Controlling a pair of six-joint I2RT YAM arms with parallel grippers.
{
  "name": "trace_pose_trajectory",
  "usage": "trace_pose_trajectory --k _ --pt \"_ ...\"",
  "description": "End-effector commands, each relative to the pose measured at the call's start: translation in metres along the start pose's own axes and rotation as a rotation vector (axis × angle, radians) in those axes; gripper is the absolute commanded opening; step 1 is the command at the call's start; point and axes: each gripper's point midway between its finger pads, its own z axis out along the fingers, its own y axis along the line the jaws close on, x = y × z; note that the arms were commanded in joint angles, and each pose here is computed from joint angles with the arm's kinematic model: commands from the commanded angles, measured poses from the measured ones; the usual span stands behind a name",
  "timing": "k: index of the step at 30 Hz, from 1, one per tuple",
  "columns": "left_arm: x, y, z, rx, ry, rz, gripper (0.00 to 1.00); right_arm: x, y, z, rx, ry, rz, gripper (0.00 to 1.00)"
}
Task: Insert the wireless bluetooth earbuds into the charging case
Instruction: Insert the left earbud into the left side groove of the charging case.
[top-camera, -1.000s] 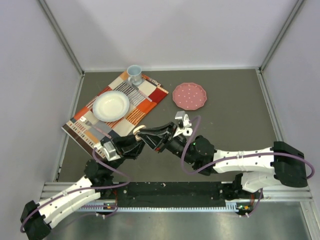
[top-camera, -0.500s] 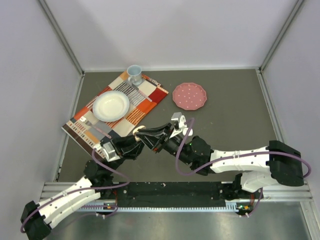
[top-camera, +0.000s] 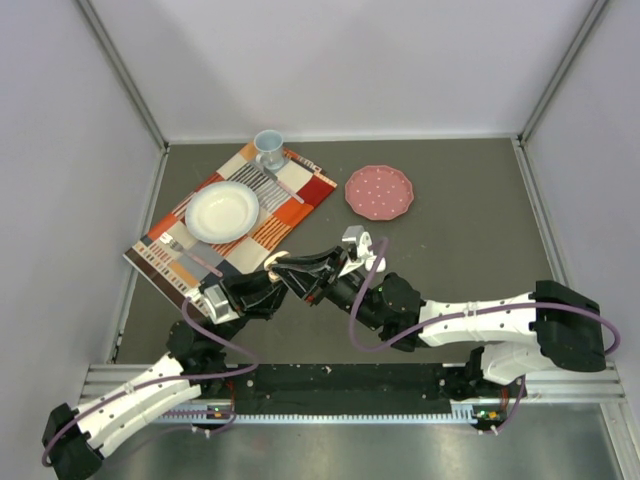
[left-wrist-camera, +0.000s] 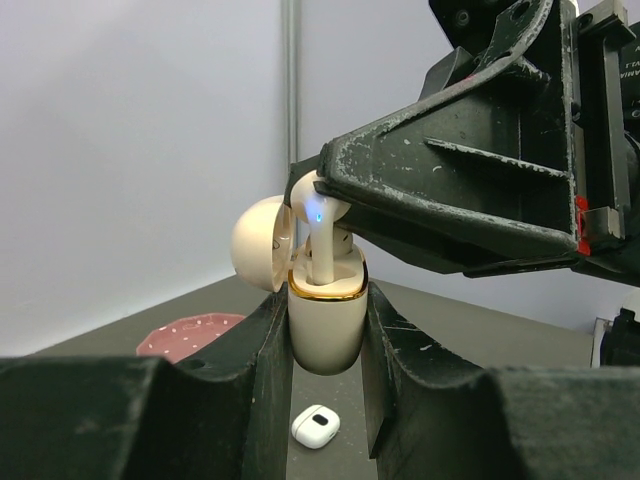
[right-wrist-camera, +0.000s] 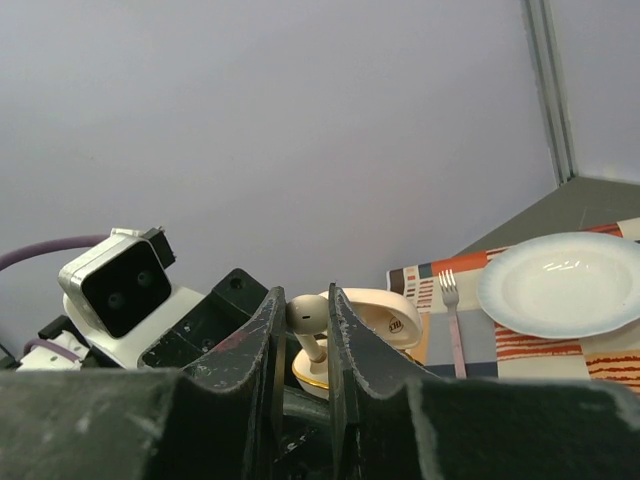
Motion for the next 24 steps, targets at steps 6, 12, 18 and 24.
trace_pose_trajectory --k 6,12,18,24 --pt "-0.001 -0.002 -0.009 0.011 -0.041 -0.003 0.00 0.006 0.003 0.000 0.003 0.035 -0.020 0.00" --pt "-0.006 -0.001 -0.010 0.004 -0.064 0.002 0.00 0.008 -0.001 0.001 0.034 0.032 0.018 0.00" --pt "-0.008 0.000 -0.011 -0.005 -0.076 0.008 0.00 0.012 -0.012 0.001 0.091 0.041 -0.004 0.00" --pt "-0.008 0.001 -0.012 -0.008 -0.078 0.010 0.00 0.014 -0.015 0.005 0.107 0.070 -0.058 0.02"
